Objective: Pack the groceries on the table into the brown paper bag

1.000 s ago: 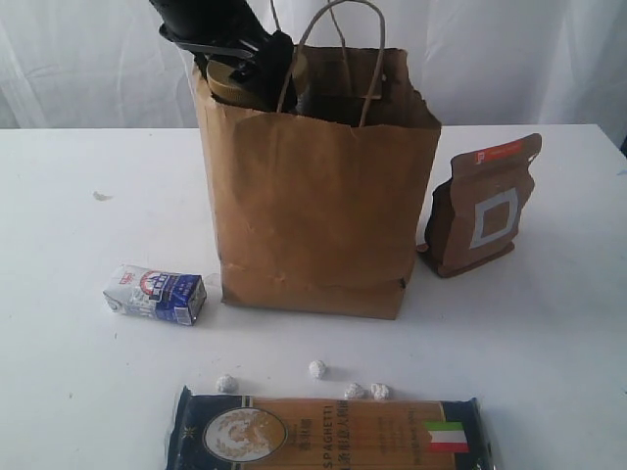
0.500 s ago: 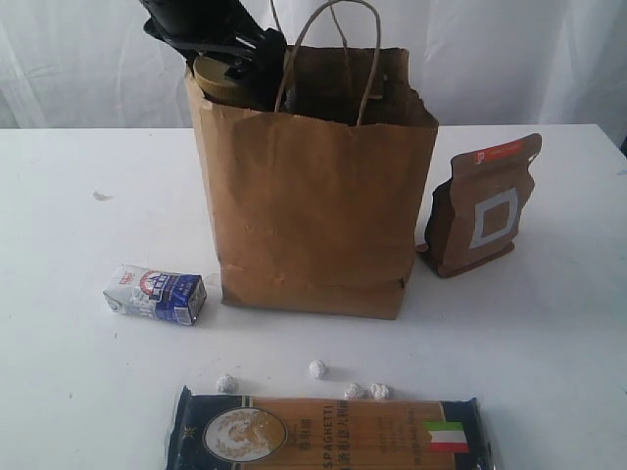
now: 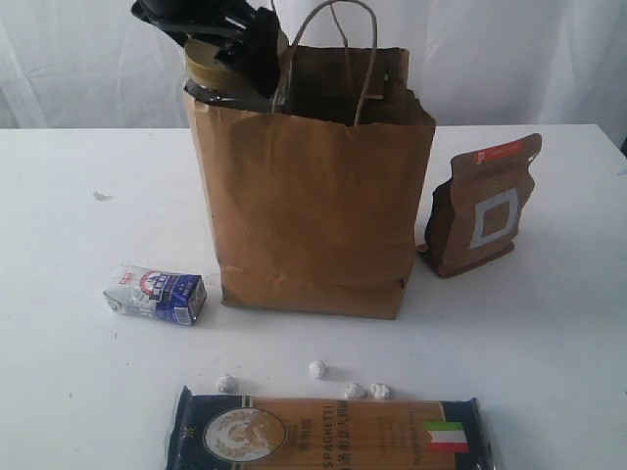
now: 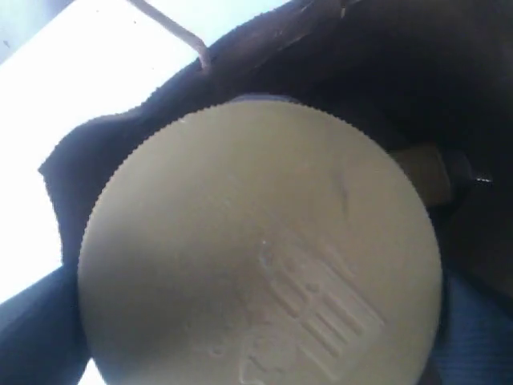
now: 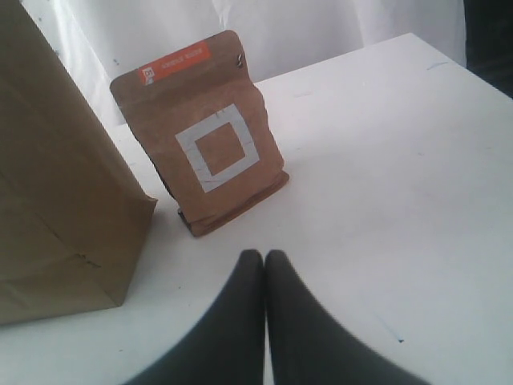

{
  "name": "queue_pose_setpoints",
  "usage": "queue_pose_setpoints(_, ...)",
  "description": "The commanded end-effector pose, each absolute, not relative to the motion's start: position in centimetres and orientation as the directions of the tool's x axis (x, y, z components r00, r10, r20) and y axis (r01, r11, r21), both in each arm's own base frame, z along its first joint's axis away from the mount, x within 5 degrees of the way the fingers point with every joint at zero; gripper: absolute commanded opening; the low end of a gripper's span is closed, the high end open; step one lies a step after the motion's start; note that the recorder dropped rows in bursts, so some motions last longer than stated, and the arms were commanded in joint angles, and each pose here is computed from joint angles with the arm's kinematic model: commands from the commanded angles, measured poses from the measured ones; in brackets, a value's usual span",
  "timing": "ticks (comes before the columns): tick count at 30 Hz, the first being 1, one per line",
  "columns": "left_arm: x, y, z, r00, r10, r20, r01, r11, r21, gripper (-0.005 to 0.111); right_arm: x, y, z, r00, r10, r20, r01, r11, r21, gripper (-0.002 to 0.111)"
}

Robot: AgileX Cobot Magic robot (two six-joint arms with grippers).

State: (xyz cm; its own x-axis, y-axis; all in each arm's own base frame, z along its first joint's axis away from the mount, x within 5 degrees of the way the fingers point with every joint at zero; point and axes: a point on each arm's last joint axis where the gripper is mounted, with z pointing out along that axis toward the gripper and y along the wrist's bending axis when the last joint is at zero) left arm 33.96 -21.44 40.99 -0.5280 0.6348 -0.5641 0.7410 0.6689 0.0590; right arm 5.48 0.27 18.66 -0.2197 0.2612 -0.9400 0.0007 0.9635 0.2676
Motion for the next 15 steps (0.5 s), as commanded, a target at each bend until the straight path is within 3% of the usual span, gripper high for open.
queue_pose_setpoints(1,33.4,-21.4,39.5,-0.549,0.672,-0.497,0.762,0.647,0.034,0.105,5.5,0.2,18.7,-0.207,0.263,-0.942,0.005,0.964,0.268,0.0)
queue_pose_setpoints(8,33.3,-21.9,38.6,-0.541,0.699,-0.468,0.78,0.625,0.031,0.105,5.5,0.2,18.7,-0.207,0.263,-0.942,0.005,0.964,0.268,0.0)
queue_pose_setpoints(15,33.7,-22.1,38.9,-0.554,0.649,-0.521,0.75,0.66,0.025,0.105,5.5,0.2,18.7,-0.207,0.263,-0.942,0.005,0.964,0.268,0.0)
